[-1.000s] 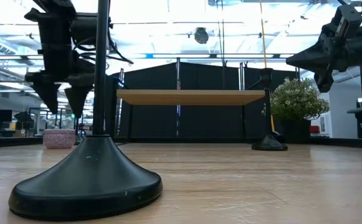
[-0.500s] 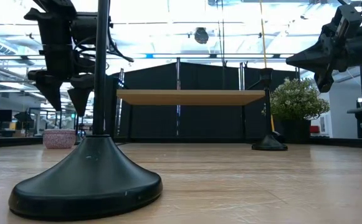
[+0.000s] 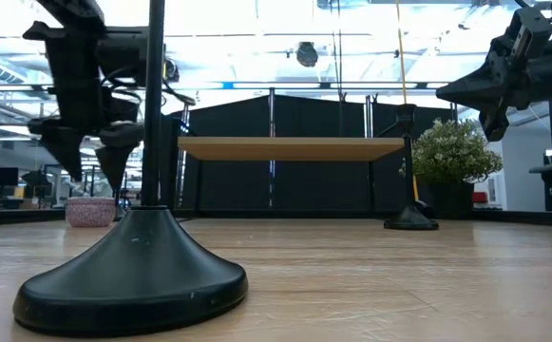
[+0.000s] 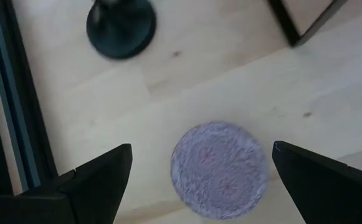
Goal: Pick & Place candle stick holders
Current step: Put the pink patterned scented candle on the shelf
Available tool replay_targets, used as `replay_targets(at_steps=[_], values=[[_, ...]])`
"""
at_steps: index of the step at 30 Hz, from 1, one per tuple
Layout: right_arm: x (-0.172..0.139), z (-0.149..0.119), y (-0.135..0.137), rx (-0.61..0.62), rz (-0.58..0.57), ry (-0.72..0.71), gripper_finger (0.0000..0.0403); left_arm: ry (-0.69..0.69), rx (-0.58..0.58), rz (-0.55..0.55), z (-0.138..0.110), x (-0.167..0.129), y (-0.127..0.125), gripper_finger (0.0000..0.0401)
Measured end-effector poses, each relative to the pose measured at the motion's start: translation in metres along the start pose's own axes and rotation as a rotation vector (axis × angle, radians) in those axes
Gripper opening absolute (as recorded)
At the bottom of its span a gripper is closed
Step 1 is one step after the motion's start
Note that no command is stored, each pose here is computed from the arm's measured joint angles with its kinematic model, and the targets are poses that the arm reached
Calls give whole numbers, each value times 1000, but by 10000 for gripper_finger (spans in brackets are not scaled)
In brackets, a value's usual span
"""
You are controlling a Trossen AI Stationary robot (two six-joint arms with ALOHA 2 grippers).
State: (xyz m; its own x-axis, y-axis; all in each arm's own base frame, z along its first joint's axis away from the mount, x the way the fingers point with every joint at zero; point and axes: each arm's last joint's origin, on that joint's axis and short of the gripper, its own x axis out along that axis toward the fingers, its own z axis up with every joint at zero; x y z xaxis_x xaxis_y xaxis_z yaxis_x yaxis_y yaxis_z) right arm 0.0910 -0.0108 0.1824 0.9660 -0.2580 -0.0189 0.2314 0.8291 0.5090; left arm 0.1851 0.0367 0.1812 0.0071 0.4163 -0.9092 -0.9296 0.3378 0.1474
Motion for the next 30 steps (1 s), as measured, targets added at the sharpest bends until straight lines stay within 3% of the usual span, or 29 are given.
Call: replay_targets(at_steps=[12,30], values=[[0,0,0,0,0,0,0,25,-75,-34,-16,11,-1,395],[0,0,0,0,0,0,0,29,-6,-29,-20,14,0,395]])
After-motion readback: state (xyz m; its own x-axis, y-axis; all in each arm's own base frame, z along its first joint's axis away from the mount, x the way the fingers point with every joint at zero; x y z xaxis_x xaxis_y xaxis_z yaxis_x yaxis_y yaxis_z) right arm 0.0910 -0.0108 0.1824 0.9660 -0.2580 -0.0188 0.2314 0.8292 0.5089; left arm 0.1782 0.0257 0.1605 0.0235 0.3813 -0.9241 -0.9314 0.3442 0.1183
